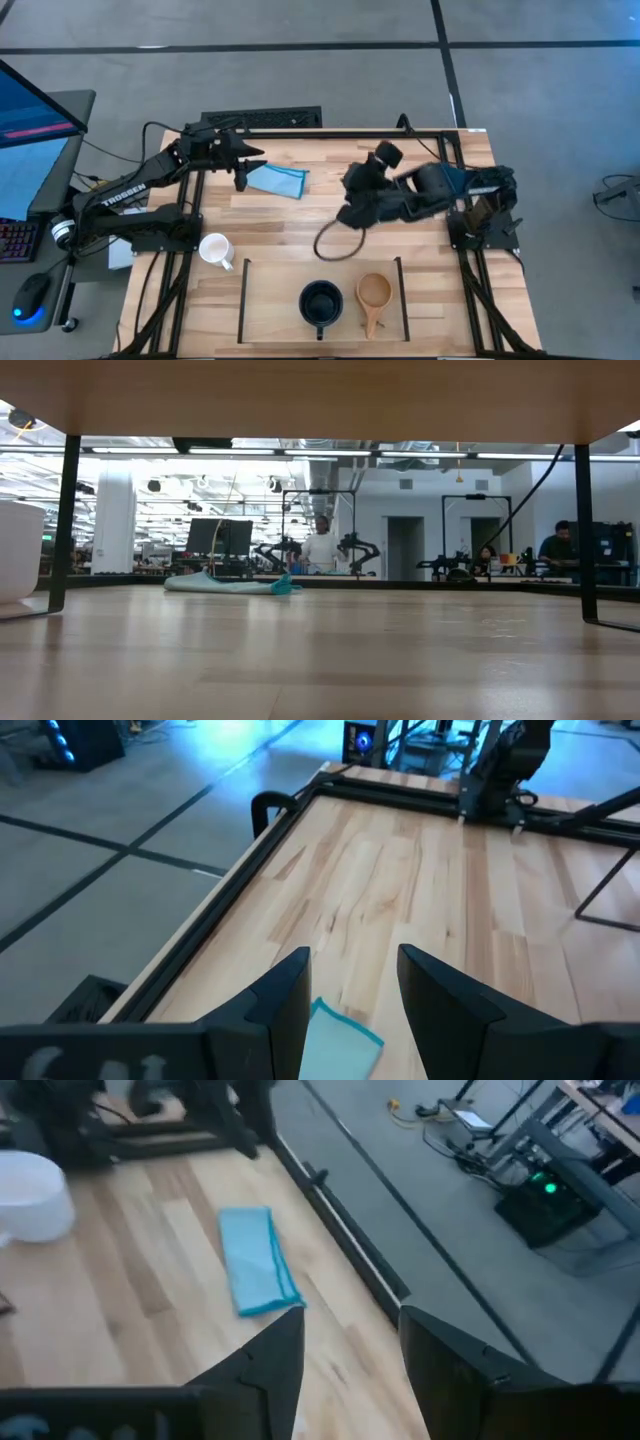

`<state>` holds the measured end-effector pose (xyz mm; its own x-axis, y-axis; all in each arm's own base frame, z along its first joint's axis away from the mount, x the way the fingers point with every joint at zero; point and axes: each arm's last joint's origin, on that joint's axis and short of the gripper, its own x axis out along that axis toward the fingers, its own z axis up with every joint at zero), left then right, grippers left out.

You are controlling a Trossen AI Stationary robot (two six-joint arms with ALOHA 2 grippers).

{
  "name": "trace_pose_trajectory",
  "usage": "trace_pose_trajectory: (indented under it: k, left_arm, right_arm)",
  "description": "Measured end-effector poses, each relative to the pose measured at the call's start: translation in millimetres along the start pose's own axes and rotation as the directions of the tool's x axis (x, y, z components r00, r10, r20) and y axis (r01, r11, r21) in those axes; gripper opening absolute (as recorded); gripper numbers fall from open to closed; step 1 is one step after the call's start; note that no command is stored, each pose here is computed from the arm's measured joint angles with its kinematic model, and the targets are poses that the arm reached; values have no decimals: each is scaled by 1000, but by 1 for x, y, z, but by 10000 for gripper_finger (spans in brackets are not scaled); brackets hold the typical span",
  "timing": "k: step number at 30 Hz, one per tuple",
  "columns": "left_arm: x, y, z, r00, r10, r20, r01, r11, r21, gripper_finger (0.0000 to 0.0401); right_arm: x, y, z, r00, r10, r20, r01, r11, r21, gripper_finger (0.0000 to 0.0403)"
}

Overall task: Stack small to large cups/mugs on shelf
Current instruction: Put the white mug on the shelf

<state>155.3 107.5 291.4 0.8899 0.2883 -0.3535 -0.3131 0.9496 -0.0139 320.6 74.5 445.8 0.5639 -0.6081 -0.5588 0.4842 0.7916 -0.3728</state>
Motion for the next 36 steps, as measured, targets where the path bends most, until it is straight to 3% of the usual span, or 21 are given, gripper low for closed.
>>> trace_pose_trajectory:
  k: [10,16,25,36]
  left_arm:
    - [0,0,2,1000,2,21,-2,1000,-17,142]
    - [0,1,6,998,22,59,-22,1000,-9,142]
    - [-1,3,9,994,70,83,-70,998,-4,142]
    - [-2,5,16,977,148,153,-147,989,-19,142]
  right_arm:
    - [44,-54,9,992,-84,-90,80,996,-48,186]
    - [51,-98,-3,999,35,-5,-35,999,-11,186]
    - [56,-144,-69,965,133,224,-153,985,74,186]
    - [83,-153,-173,882,133,451,-238,954,183,186]
